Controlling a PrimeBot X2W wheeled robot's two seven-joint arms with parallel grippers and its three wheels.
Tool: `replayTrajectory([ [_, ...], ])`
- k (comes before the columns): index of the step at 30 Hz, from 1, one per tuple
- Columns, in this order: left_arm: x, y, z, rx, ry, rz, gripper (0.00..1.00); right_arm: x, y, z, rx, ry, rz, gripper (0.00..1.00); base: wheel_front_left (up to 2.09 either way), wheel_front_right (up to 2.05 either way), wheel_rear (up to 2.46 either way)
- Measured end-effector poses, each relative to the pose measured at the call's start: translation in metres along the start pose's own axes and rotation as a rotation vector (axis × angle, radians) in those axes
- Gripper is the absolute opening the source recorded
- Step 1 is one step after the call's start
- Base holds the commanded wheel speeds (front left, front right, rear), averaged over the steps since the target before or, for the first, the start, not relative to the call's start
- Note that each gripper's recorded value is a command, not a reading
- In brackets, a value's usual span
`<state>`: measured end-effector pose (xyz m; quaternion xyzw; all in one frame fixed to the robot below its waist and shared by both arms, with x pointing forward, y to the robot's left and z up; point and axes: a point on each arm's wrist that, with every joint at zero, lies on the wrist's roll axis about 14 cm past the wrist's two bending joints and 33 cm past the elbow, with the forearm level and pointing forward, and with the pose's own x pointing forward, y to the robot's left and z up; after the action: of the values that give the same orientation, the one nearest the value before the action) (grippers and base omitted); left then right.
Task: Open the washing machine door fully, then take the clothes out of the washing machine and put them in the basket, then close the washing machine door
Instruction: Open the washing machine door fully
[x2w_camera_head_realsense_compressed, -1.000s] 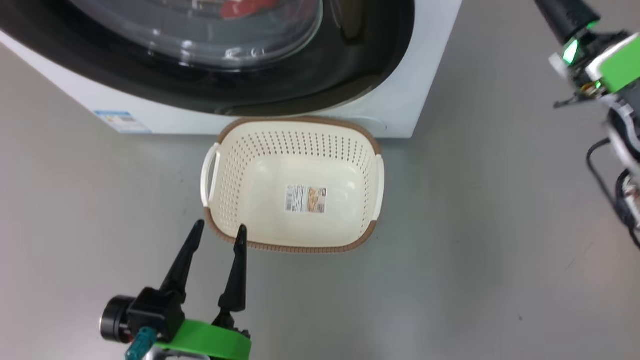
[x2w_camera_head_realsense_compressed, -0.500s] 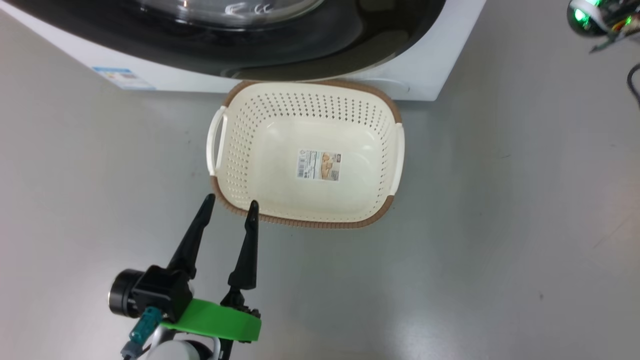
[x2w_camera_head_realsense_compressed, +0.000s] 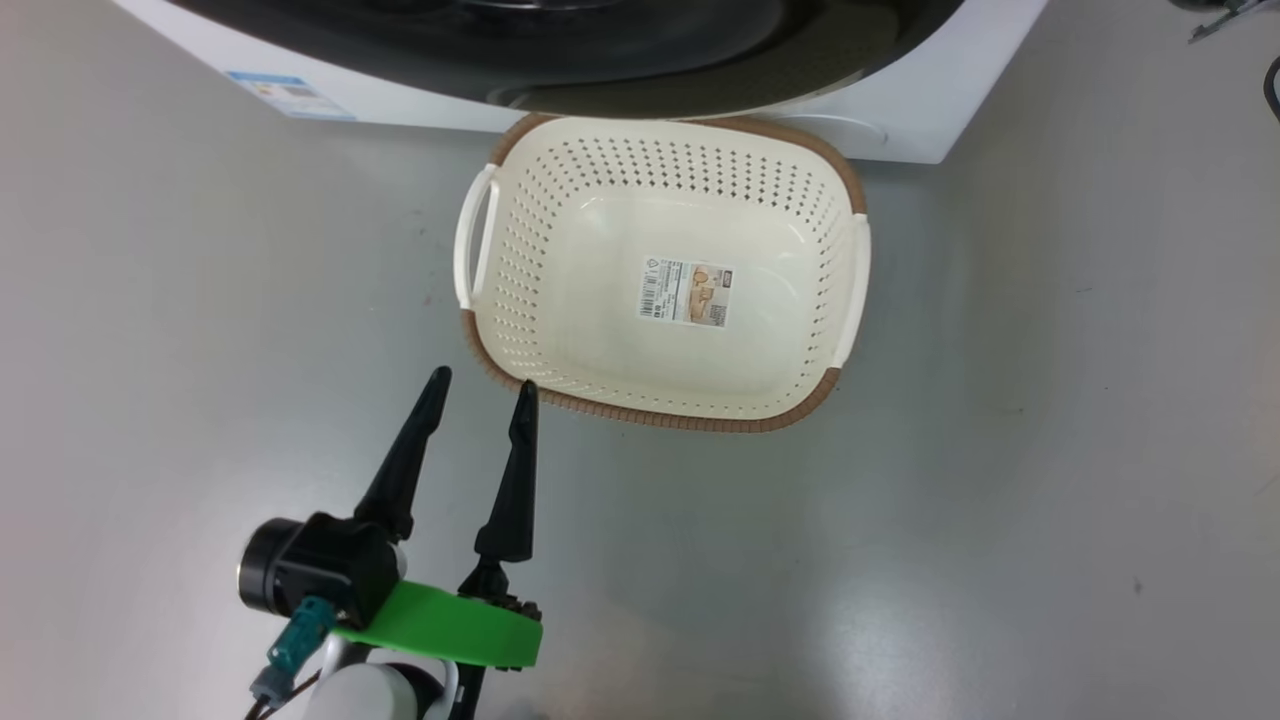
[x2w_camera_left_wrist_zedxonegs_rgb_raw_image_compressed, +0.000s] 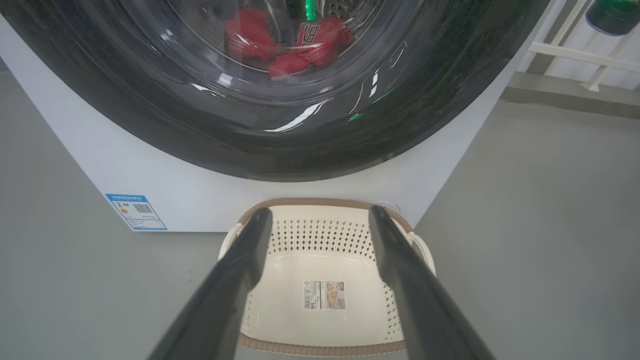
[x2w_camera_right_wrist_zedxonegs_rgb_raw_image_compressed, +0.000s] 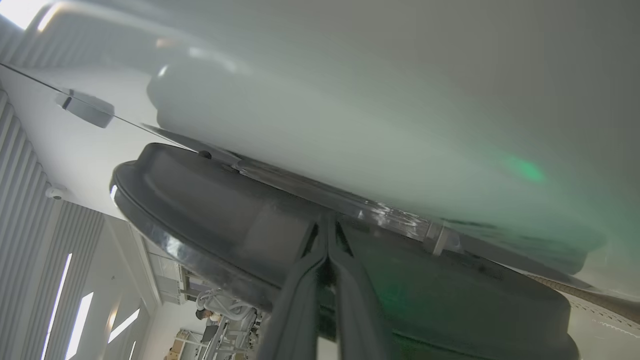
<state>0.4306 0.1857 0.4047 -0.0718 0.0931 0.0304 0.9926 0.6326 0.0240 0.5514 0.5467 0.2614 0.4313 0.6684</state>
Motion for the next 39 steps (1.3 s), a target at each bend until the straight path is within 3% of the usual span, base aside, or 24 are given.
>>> replayTrajectory([
  [14,-0.003,0.001,0.015,-0.006,-0.037,0.010,1.00,0.008,0.002,-0.021,-0.031,0.079,-0.022,0.00,0.00,0.00,0.00],
  [39,-0.035,-0.002,0.041,-0.023,-0.105,0.010,1.00,-0.013,0.045,-0.123,-0.008,0.286,0.021,0.00,0.00,0.00,0.00],
])
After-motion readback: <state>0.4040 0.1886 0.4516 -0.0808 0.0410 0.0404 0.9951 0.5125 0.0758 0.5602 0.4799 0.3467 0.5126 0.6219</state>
